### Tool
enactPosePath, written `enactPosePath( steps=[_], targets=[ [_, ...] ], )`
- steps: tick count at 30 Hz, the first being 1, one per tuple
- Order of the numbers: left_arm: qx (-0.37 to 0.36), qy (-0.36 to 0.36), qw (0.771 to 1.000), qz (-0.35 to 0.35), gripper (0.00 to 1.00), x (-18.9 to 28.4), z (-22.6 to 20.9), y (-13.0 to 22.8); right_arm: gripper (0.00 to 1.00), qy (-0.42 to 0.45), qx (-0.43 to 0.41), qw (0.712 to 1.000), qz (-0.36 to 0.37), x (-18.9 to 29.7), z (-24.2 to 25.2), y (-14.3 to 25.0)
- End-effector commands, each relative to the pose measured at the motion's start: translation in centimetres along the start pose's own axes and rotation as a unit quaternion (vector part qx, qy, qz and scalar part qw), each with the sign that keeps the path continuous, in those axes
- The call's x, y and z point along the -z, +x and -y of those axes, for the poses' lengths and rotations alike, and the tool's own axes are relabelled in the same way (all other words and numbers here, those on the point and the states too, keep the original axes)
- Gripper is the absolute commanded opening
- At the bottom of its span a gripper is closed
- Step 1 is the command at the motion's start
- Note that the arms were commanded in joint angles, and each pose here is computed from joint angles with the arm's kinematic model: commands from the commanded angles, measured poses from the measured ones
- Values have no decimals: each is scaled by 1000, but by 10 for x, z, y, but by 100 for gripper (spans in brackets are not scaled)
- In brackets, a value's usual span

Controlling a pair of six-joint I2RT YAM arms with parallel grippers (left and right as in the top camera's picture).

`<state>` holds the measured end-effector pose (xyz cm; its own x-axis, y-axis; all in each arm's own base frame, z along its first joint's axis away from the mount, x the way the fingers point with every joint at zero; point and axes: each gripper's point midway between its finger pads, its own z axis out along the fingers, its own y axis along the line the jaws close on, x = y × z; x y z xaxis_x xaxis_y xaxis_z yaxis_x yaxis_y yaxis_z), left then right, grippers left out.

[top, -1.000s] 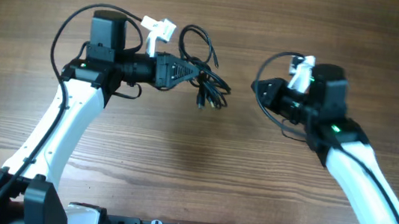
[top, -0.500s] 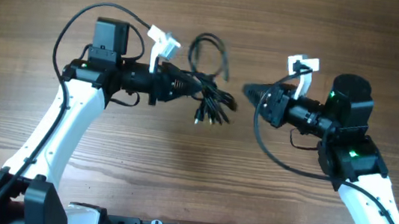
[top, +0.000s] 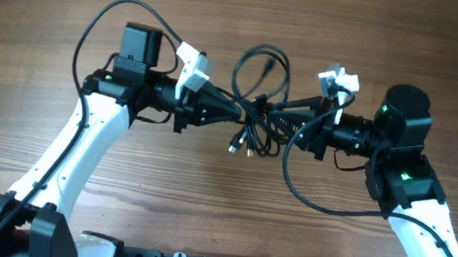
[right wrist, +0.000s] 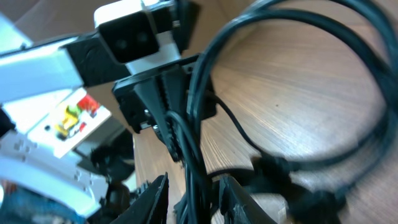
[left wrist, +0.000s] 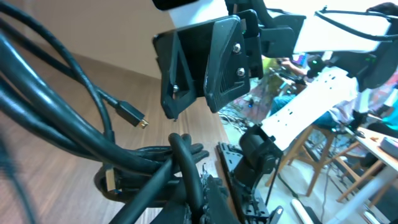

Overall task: Untangle cables
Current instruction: 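Grasp the hanging cables with the right gripper beside the left gripper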

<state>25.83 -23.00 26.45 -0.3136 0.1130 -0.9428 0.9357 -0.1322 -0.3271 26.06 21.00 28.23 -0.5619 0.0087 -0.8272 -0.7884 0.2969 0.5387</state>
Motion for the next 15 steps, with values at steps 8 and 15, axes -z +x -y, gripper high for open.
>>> enactPosePath(
  steps=[8,15],
  targets=[
    [104,18,994,2,4,-5,6,-3,34,-31,178,983,-2,0,-11,0],
    [113,20,993,-8,4,-11,9,3,31,-53,256,965,-29,-9,-20,20]
  ],
)
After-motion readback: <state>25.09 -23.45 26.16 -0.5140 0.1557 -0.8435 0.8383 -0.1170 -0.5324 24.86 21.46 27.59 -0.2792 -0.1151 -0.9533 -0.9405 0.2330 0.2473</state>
